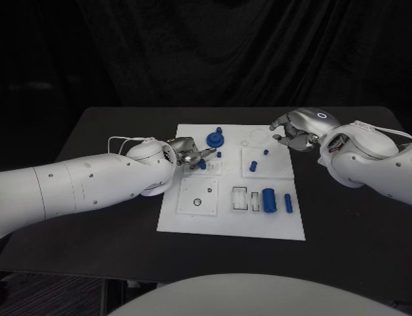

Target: Assemble the parts on the task board

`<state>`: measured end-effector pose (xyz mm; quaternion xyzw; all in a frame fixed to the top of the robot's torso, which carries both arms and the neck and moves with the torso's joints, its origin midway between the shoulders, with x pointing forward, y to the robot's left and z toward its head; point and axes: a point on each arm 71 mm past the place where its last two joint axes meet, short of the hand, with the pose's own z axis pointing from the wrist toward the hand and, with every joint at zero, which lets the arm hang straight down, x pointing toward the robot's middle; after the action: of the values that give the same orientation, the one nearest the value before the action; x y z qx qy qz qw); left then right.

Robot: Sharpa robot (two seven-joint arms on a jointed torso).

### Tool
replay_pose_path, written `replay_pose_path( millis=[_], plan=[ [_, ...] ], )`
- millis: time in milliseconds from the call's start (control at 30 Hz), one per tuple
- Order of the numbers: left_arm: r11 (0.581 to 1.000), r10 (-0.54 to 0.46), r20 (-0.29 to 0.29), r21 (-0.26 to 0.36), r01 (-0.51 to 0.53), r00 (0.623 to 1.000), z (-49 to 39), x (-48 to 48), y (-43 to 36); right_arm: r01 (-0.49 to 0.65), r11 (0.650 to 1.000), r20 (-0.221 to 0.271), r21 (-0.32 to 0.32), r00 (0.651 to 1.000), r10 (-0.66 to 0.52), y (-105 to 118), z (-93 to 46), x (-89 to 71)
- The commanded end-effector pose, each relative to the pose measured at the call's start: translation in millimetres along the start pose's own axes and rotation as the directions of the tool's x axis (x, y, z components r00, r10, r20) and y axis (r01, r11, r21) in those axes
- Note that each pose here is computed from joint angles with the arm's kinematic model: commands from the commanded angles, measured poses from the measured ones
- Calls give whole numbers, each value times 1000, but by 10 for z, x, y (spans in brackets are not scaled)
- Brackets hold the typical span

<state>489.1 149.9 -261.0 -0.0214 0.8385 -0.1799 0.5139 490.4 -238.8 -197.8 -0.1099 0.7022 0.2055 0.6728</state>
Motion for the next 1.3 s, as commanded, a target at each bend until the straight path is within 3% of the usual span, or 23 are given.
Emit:
replay_pose_path(
  millis=[33, 1300],
  plan=[
    [998, -53, -30, 21, 53, 998, 2, 39, -18, 2, 1000, -8, 16, 1000, -2, -11, -6, 16],
    [996, -75, -69, 52, 78, 995, -14, 46, 38, 3, 1000, -11, 19, 1000, -3, -25, -13, 17]
  ],
)
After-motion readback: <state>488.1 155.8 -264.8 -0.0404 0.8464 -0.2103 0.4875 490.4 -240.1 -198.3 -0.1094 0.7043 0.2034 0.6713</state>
